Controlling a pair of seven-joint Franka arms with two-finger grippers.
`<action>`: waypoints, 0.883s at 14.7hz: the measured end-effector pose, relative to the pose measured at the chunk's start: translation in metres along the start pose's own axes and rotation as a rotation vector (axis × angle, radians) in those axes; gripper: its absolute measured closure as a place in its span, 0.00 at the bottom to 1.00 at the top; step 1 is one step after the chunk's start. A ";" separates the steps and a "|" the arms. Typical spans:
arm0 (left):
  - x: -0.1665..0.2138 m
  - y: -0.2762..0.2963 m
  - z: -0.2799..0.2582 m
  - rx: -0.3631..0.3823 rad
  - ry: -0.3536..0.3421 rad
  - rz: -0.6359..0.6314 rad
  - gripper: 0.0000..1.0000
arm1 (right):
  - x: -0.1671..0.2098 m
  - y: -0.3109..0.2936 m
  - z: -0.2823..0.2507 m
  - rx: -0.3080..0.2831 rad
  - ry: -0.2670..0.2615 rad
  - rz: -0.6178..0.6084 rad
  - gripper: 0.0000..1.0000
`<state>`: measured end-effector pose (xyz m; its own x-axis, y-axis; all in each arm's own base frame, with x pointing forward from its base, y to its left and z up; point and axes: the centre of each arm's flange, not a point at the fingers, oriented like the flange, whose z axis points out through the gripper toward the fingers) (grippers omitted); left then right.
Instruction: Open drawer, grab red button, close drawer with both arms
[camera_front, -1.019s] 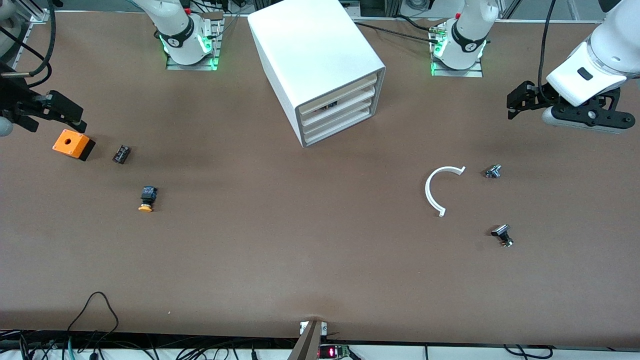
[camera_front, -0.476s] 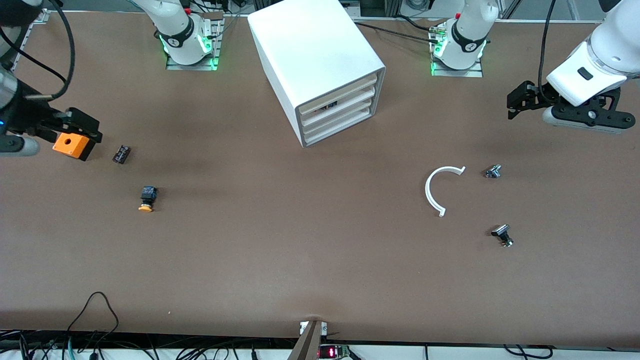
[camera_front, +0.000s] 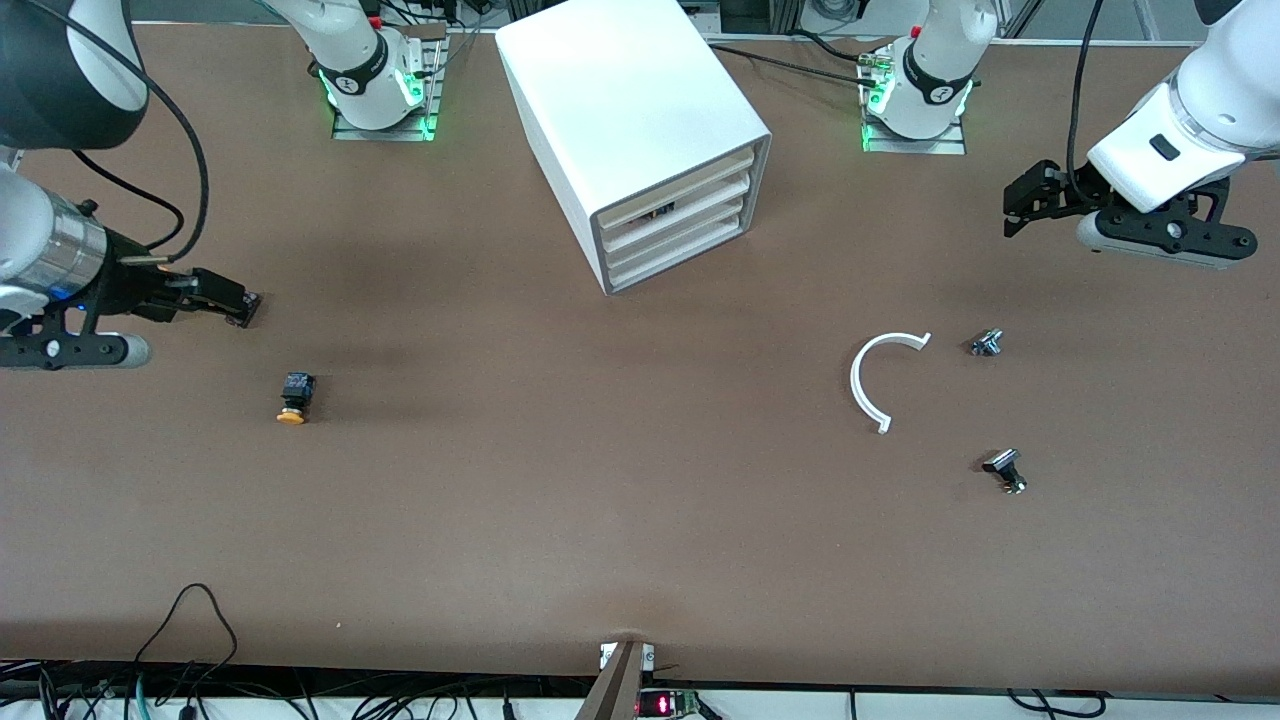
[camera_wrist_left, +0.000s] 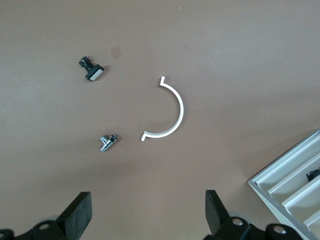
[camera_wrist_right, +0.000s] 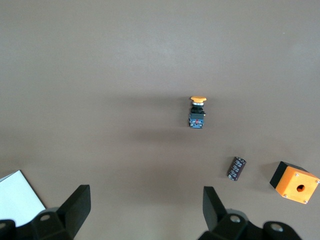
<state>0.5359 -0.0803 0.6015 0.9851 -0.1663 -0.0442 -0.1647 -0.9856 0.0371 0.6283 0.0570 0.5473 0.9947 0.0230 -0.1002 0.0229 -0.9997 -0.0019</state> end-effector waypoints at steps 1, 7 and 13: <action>0.001 0.002 0.001 -0.002 -0.001 0.004 0.00 | 0.002 -0.002 0.004 0.000 -0.003 -0.004 0.00; 0.001 0.029 0.003 -0.003 -0.005 0.052 0.00 | 0.012 -0.022 0.026 0.024 -0.017 -0.025 0.00; 0.005 0.085 0.026 -0.225 -0.087 0.109 0.00 | 0.027 -0.045 0.062 0.077 -0.055 -0.021 0.00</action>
<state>0.5256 -0.1659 0.5785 0.9524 -0.2830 -0.1133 -0.2451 -0.9320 0.2671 0.6478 0.1030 0.4827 0.9869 0.0464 -0.1543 0.0342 -0.9962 -0.0806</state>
